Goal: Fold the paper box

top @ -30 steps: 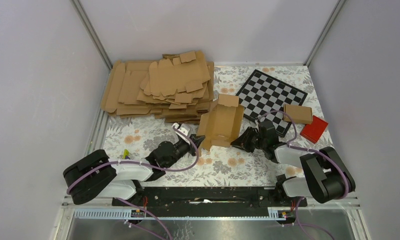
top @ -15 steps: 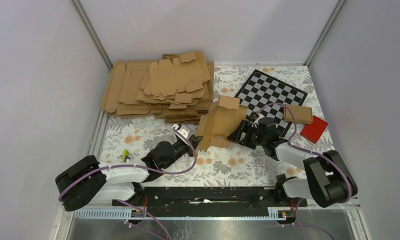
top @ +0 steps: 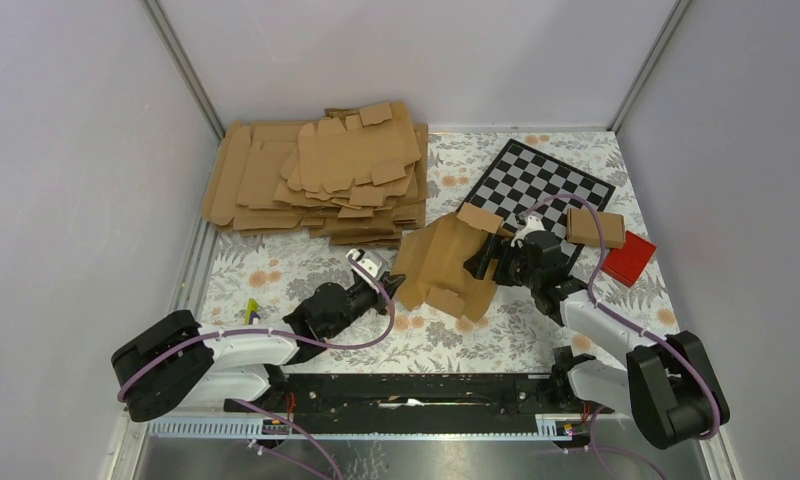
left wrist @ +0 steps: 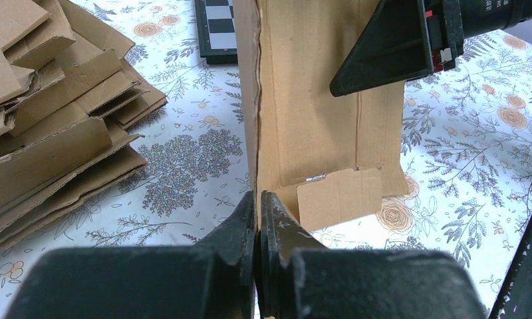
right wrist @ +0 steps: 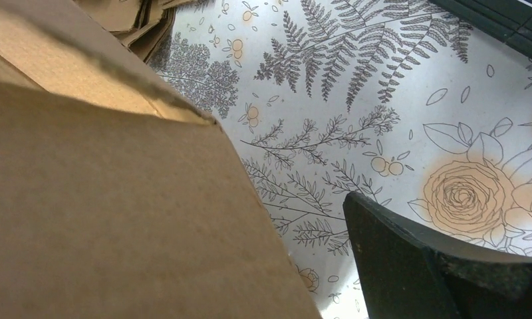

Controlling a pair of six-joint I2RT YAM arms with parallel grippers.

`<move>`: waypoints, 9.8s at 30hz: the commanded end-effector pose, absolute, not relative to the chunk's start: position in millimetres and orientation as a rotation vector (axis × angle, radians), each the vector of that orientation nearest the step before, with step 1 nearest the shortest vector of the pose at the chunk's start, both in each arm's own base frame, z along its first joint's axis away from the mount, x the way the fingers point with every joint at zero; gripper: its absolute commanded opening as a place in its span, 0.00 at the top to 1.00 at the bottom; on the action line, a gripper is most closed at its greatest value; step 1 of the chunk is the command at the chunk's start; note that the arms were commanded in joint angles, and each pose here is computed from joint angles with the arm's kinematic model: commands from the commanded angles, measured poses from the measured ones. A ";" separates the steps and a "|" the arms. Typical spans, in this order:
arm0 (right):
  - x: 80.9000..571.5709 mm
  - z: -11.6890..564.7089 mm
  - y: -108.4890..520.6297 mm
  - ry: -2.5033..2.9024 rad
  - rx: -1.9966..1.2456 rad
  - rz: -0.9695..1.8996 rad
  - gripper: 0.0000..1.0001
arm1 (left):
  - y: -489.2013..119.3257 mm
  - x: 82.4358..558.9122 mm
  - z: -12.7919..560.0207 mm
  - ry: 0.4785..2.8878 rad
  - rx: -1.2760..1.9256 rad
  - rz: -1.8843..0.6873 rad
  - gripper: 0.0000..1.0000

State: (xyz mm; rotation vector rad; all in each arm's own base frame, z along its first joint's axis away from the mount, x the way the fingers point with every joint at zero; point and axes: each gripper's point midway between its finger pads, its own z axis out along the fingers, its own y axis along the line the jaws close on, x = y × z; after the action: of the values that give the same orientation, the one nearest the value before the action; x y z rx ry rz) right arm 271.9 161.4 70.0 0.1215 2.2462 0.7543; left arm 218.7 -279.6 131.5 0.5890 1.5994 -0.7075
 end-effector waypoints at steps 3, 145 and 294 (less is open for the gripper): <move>281.5 96.9 176.4 2.156 0.064 0.841 0.23 | -284.2 217.1 151.7 1.532 0.556 -0.759 1.00; 318.7 106.1 232.8 1.921 -0.023 0.602 0.76 | -245.1 258.6 188.3 1.520 0.395 -1.080 1.00; 310.8 47.4 272.8 2.097 -0.304 0.456 0.39 | -279.5 232.5 156.2 1.650 0.595 -1.125 1.00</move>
State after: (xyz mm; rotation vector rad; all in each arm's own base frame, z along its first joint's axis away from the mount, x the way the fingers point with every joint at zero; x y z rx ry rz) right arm 297.1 270.4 43.4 -0.3894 2.1026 0.4945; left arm 239.1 -276.6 177.7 0.5754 1.5534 -1.1004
